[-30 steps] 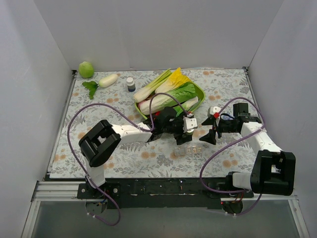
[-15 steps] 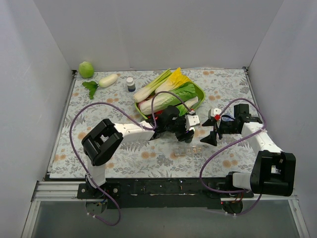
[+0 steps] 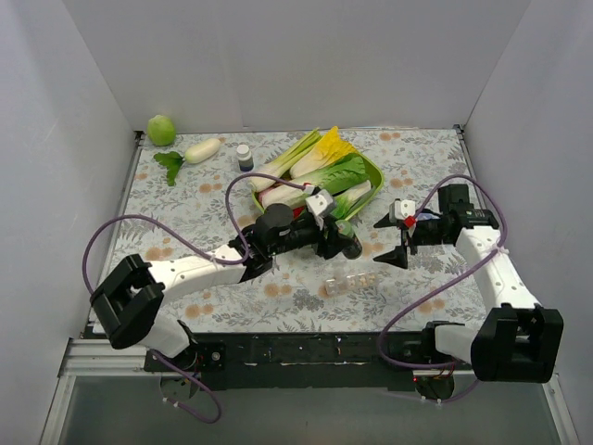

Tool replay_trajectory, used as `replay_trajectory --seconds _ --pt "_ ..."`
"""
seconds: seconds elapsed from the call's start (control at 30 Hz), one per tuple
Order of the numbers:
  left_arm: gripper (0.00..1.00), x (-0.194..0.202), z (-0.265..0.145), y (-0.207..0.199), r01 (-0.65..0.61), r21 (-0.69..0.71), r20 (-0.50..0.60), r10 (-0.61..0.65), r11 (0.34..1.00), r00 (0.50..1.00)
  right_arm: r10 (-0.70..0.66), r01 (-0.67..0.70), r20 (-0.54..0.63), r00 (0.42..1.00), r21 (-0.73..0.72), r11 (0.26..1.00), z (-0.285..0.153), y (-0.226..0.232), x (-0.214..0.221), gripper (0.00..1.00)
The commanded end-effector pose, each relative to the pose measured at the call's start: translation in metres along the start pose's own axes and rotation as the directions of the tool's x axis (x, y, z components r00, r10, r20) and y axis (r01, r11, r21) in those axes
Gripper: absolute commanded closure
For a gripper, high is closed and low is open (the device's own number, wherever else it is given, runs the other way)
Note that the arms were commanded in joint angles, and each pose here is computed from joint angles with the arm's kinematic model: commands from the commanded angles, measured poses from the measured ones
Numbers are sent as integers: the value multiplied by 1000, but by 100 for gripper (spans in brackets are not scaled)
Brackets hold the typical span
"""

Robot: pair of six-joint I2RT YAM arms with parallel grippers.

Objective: Sort the pills into containers

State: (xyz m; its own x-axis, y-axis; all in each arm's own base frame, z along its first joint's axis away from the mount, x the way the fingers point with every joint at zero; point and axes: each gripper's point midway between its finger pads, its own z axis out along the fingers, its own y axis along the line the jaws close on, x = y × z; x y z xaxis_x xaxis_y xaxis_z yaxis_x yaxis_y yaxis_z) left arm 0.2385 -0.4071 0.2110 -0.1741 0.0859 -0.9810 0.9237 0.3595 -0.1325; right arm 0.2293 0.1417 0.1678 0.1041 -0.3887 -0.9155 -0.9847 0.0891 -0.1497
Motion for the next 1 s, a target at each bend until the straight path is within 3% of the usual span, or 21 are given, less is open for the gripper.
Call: replay_trajectory --seconds 0.0,0.07,0.23,0.33,0.5,0.7,0.97 --pt "100 -44 -23 -10 144 -13 185 -139 989 973 7 -3 50 999 -67 998 12 19 -38 8" --pt "100 -43 -30 -13 189 -5 200 -184 982 962 -1 5 34 999 -111 994 28 31 -44 8" --pt "100 -47 -47 -23 324 30 246 -321 946 915 -17 20 50 999 -58 998 47 28 -67 7" --pt "100 -51 -63 -22 366 23 305 -356 930 883 48 -46 49 998 -41 998 50 24 -72 7" --pt "100 -62 -79 -17 430 12 397 -399 903 827 172 -162 87 981 -110 981 67 33 -77 9" --pt "100 -63 -86 -3 518 -39 469 -443 854 765 197 -171 132 972 -185 968 84 45 -90 13" --pt "100 -68 -93 5 557 -69 529 -443 827 724 269 -229 146 952 -248 942 95 46 -107 13"
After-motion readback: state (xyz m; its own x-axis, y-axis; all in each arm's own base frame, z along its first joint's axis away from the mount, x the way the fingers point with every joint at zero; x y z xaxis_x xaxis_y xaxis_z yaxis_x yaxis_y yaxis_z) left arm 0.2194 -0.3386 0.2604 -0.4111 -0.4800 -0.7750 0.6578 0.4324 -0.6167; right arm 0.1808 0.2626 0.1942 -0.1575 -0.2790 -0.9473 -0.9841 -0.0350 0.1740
